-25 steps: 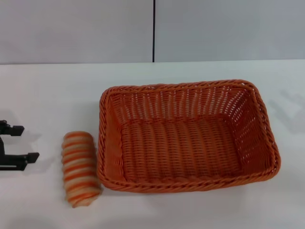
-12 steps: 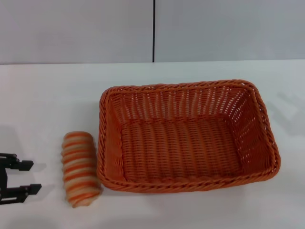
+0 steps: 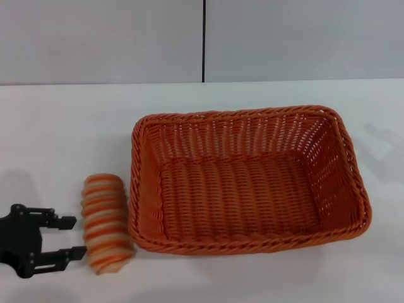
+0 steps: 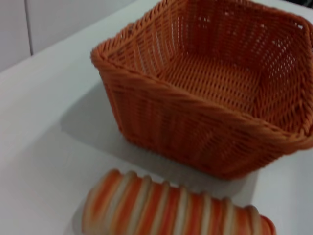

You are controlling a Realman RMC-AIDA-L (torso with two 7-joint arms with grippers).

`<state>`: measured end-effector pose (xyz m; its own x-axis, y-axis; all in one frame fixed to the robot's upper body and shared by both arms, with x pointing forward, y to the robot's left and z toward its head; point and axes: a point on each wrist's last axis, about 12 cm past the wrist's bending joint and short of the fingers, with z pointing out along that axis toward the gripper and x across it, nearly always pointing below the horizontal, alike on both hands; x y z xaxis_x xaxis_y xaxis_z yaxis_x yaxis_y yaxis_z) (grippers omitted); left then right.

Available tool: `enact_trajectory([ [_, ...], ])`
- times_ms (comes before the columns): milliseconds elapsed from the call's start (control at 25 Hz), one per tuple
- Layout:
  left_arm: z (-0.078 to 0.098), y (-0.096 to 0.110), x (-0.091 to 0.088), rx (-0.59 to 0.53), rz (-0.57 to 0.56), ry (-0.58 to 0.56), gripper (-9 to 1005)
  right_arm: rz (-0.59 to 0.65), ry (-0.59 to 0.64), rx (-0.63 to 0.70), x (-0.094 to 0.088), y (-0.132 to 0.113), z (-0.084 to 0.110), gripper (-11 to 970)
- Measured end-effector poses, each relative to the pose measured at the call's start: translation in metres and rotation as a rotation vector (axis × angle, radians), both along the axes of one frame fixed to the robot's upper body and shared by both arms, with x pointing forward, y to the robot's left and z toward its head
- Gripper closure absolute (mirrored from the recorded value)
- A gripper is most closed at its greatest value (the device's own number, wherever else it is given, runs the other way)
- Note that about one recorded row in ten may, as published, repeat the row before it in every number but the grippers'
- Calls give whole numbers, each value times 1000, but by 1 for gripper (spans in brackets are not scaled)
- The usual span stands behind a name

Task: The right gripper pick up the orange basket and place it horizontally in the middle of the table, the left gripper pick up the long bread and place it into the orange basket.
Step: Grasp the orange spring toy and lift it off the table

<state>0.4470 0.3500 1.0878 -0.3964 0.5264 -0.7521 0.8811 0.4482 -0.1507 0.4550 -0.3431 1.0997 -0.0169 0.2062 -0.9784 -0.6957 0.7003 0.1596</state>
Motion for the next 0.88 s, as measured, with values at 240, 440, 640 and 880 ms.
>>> enact_trajectory([
  [240,-5,-11,7,-3,-29,-17,438,-2,-1,1,-1,-1,0,485],
  [440,-10,-20,10,15,-62,-14,452,-8,4,6,-2,-2,-1,485],
  [640,-11,-20,12,21,-49,-20,520,-10,7,7,-2,-3,-2,485],
  [880,-16,-25,15,49,-41,-30,571,-15,10,9,-3,-4,-3,485],
])
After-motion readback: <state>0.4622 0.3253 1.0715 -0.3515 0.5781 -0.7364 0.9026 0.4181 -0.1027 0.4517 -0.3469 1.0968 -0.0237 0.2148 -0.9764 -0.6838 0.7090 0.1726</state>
